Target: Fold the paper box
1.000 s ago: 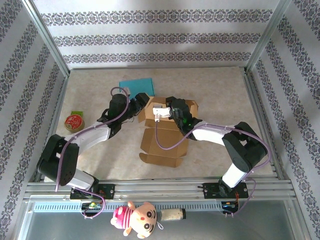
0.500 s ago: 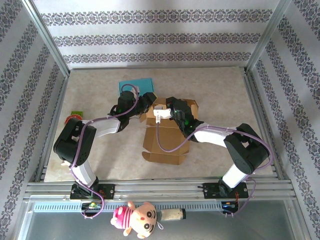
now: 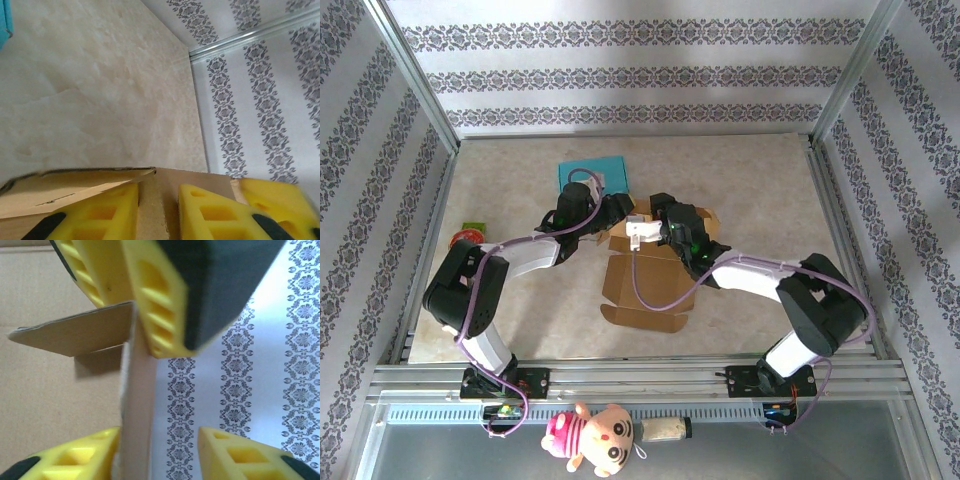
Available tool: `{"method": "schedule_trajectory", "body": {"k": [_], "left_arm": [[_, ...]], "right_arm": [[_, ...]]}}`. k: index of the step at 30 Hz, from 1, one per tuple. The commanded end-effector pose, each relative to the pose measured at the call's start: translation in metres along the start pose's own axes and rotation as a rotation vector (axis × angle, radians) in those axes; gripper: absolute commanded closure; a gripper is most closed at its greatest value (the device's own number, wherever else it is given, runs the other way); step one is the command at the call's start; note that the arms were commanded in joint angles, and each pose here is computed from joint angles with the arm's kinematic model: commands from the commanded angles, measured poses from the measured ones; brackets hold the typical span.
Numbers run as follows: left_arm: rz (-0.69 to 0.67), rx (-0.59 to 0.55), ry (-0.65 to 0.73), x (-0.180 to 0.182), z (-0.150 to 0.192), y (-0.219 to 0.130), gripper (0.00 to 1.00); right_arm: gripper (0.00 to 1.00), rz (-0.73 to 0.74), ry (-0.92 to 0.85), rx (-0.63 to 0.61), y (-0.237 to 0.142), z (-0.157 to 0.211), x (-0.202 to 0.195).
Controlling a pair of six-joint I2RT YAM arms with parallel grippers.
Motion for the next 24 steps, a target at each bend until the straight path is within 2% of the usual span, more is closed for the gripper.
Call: {"method": "schedule_trajectory", "body": {"k": [1, 4, 5, 7, 9, 13, 16, 22, 24], "left_arm": [[-0.022, 0.024, 0.138, -0.007, 0.003, -0.001, 0.75], [-0.020, 0.025, 0.135, -0.006, 0.004, 0.001, 0.75], [-0.017, 0.026, 0.132, -0.006, 0.005, 0.001, 0.75], [-0.007, 0.028, 0.126, -0.007, 0.006, 0.003, 0.75], [-0.001, 0.029, 0.128, -0.009, 0.006, 0.004, 0.75], [0.004, 0.038, 0.153, -0.015, 0.009, 0.006, 0.75], [0.005, 0.044, 0.178, -0.020, 0.011, 0.006, 0.75], [-0.002, 0.034, 0.198, -0.023, 0.013, 0.002, 0.75], [-0.005, 0.035, 0.204, -0.023, 0.013, 0.001, 0.75]], "right_arm": [[0.46, -0.018, 0.152, -0.075, -0.021, -0.015, -0.008], [0.29, -0.032, 0.324, -0.100, -0.046, -0.024, -0.019], [0.23, -0.018, 0.427, -0.100, -0.054, -0.025, -0.028], [0.15, 0.016, 0.753, -0.060, -0.073, -0.020, -0.054], [0.18, 0.000, 1.101, 0.023, -0.087, -0.004, -0.071], [0.34, -0.127, 1.715, 0.212, -0.110, 0.021, -0.075], [0.37, -0.126, 1.941, 0.433, -0.123, 0.038, -0.066], [0.32, -0.169, 2.164, 0.645, -0.122, 0.053, -0.048], [0.32, -0.160, 2.189, 0.736, -0.118, 0.059, -0.039]]}}
Point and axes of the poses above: each hand's point on the last joint's axis, 136 mm out from that joint toward the fingers, its own y axis out along the fingers, its own x axis along the line the jaws close on, z = x × y, the point moved 4 cm from there along -y, back along the fingers, and after that the axes turned 7 degrees about y, right-handed, at the moved point
